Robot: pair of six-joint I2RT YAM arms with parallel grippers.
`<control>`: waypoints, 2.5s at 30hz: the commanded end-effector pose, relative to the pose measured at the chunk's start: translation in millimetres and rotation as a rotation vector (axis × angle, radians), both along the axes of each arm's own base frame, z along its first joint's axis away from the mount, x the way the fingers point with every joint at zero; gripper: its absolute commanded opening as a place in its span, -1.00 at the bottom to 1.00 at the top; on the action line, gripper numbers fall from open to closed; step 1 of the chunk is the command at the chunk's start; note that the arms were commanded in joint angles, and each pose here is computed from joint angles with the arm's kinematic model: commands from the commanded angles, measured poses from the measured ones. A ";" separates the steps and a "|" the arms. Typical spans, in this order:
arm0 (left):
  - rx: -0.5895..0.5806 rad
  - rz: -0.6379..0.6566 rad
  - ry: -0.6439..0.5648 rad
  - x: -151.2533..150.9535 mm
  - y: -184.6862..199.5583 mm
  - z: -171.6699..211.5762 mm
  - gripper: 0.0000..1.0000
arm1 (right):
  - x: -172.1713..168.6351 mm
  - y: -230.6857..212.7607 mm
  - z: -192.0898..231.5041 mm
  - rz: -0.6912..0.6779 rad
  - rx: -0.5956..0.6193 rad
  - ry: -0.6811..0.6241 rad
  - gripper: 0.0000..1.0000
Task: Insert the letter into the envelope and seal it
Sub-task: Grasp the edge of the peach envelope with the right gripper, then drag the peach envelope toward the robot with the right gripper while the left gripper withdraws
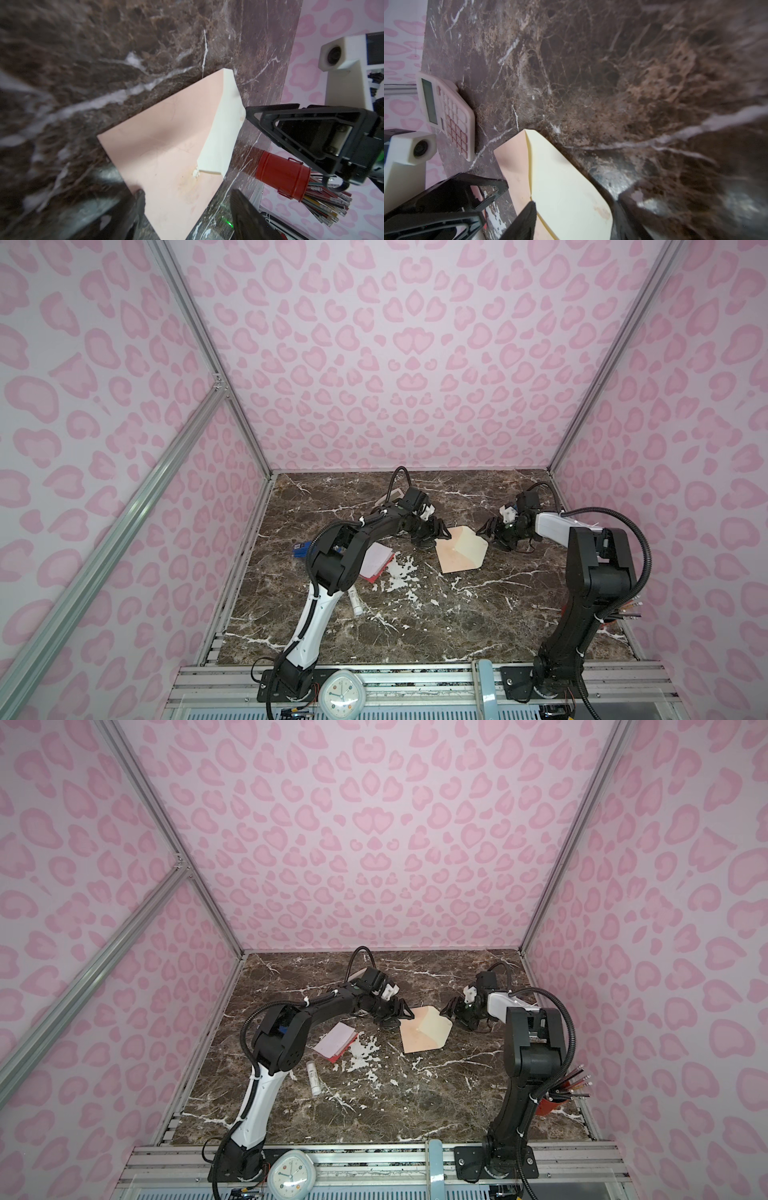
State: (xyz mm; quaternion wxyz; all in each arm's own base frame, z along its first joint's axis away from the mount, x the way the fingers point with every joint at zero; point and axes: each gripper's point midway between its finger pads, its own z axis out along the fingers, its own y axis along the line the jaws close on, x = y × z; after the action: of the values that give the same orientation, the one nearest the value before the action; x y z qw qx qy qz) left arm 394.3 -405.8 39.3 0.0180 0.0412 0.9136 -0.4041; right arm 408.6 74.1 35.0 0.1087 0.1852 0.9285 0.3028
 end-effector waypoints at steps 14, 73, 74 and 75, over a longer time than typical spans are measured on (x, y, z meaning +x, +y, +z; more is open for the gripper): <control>0.089 0.019 0.061 -4.0 16.2 -28.1 0.37 | -5.5 13.2 6.5 0.016 0.085 0.011 0.21; 0.039 0.044 -0.153 -31.4 71.5 108.6 0.56 | -70.1 56.9 38.4 0.174 -0.109 0.035 -0.94; 0.044 0.055 -0.162 -32.2 77.9 113.2 0.56 | -74.1 60.8 39.3 0.179 -0.106 0.035 -0.94; 0.052 0.066 -0.170 -32.5 84.5 115.9 0.56 | -78.5 63.0 39.1 0.176 -0.106 0.039 -0.92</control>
State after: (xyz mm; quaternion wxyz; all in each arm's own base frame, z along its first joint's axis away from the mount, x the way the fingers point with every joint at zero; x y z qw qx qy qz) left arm 363.1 -335.5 151.2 0.0950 0.0471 0.9144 -0.3907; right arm 335.1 130.8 73.6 0.0762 0.0882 0.9608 0.2514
